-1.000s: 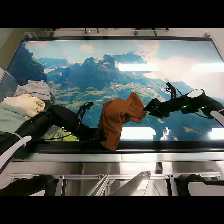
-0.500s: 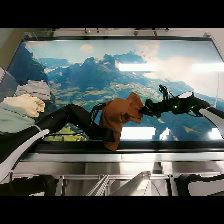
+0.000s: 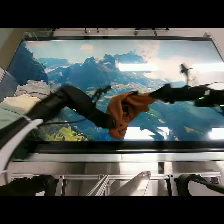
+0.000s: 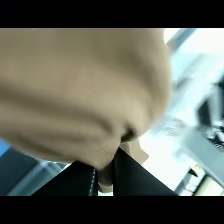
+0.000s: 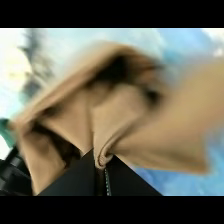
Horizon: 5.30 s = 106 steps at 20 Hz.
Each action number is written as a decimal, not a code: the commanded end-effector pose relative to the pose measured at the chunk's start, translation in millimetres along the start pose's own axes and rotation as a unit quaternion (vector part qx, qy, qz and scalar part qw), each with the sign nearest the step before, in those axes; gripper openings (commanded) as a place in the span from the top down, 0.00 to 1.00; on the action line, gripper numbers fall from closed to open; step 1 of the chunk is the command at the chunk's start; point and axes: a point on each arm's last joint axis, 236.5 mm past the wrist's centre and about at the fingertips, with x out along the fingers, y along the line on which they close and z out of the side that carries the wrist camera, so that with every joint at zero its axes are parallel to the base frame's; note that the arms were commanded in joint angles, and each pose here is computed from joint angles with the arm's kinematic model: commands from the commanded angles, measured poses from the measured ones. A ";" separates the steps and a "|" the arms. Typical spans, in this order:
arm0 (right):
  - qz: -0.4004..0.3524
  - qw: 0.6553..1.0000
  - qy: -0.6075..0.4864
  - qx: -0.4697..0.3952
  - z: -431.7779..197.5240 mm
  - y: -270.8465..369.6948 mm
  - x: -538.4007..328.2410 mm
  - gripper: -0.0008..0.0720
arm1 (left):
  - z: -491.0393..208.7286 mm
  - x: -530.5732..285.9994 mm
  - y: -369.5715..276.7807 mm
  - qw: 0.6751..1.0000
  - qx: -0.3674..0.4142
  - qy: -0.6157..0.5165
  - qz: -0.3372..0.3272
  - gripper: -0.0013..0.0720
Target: Fold the shirts.
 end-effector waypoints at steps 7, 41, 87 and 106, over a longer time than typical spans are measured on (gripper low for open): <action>-0.026 0.852 -0.368 -0.370 -15.2 274.6 -221.3 0.97 | -0.4 -293.8 -119.5 0.921 0.158 -0.345 0.094 0.95; -0.171 0.964 -0.025 0.201 89.9 -262.8 -36.8 0.40 | -85.3 -73.7 155.8 0.954 -0.292 -0.071 -0.015 0.01; -0.082 0.792 -0.396 -0.457 14.3 349.2 -271.7 0.97 | 49.1 -366.9 -174.8 0.897 0.239 -0.370 0.010 0.95; -0.167 0.982 -0.085 0.023 128.7 -124.3 -61.2 0.30 | 102.1 -140.1 166.1 0.961 -0.190 -0.098 -0.176 0.01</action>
